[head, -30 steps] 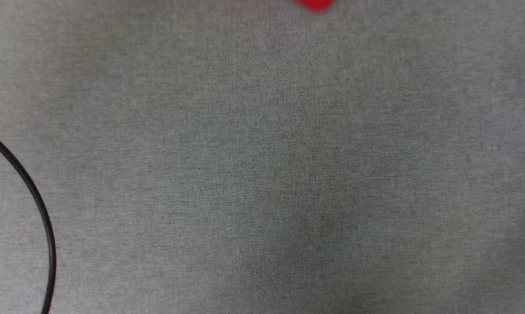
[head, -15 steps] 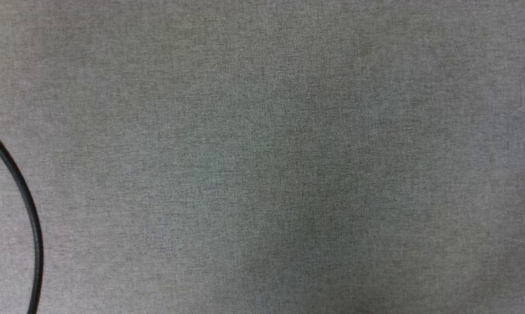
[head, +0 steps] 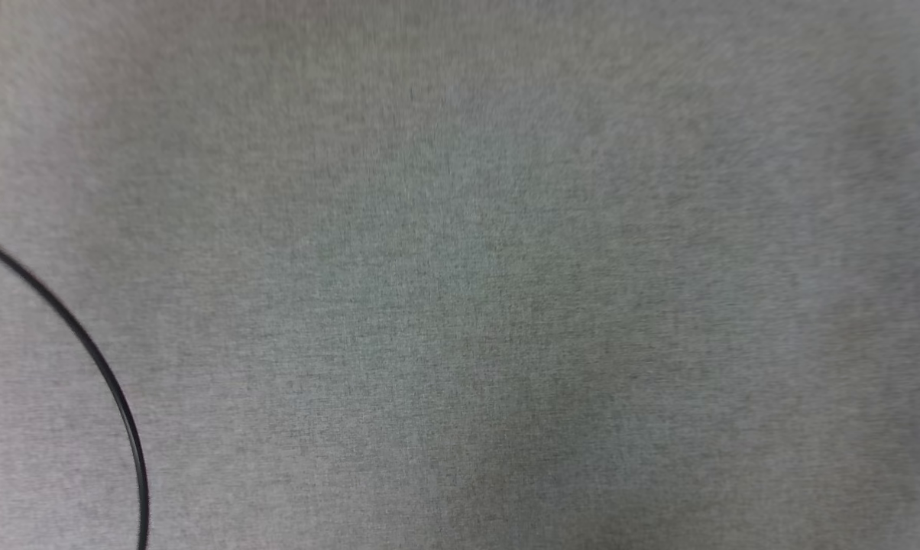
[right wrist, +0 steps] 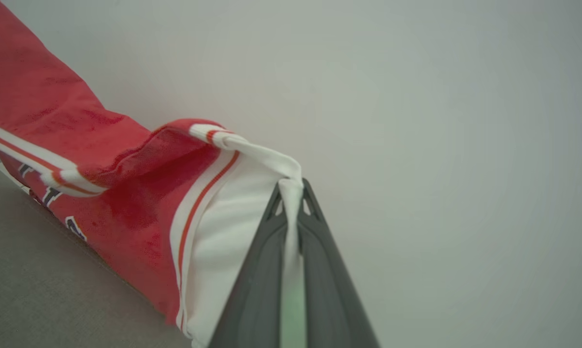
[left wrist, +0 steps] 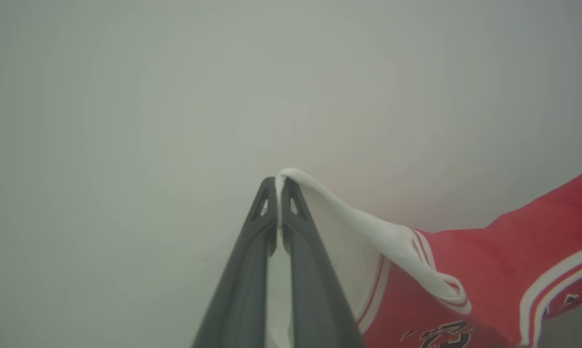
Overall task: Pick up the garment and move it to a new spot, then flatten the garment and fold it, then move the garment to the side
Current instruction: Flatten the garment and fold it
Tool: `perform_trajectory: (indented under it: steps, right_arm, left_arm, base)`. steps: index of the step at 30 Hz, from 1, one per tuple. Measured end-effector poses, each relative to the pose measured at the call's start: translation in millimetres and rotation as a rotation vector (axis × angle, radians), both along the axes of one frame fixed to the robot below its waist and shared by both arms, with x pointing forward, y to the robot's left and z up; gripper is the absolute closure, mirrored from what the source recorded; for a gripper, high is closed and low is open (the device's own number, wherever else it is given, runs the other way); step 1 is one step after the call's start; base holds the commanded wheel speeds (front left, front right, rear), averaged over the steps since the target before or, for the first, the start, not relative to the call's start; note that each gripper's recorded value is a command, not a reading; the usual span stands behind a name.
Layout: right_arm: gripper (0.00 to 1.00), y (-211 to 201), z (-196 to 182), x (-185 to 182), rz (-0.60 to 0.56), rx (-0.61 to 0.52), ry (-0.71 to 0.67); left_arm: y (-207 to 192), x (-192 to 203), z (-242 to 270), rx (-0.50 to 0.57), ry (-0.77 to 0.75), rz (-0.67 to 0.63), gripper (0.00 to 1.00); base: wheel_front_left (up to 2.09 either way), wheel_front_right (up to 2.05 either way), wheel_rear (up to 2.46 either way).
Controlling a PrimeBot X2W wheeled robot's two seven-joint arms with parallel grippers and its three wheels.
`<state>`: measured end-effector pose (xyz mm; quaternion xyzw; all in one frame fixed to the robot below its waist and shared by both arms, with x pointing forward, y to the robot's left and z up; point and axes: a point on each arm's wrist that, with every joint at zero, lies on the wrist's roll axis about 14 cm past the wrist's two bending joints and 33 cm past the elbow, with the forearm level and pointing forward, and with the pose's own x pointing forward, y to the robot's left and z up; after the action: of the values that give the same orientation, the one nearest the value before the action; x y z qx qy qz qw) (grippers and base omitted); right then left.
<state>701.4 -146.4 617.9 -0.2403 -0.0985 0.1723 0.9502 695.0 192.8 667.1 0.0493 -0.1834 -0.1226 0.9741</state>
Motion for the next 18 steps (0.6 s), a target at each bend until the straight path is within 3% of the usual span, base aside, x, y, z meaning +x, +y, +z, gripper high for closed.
perform_trajectory:
  steps: [7, 18]
  right_arm:
    - [1.00, 0.5, -60.7, -64.5, 0.044, 0.010, 0.163]
    - [1.00, -38.4, -114.6, -191.2, 0.033, 0.069, 0.340]
  left_arm:
    - [5.0, -66.7, -74.9, -0.041, 0.160, -0.005, 1.00]
    - [28.1, -213.1, -170.1, -0.088, 0.430, 0.051, 1.00]
  base:
    - [0.00, 0.00, 0.00]
    - [0.00, 0.00, 0.00]
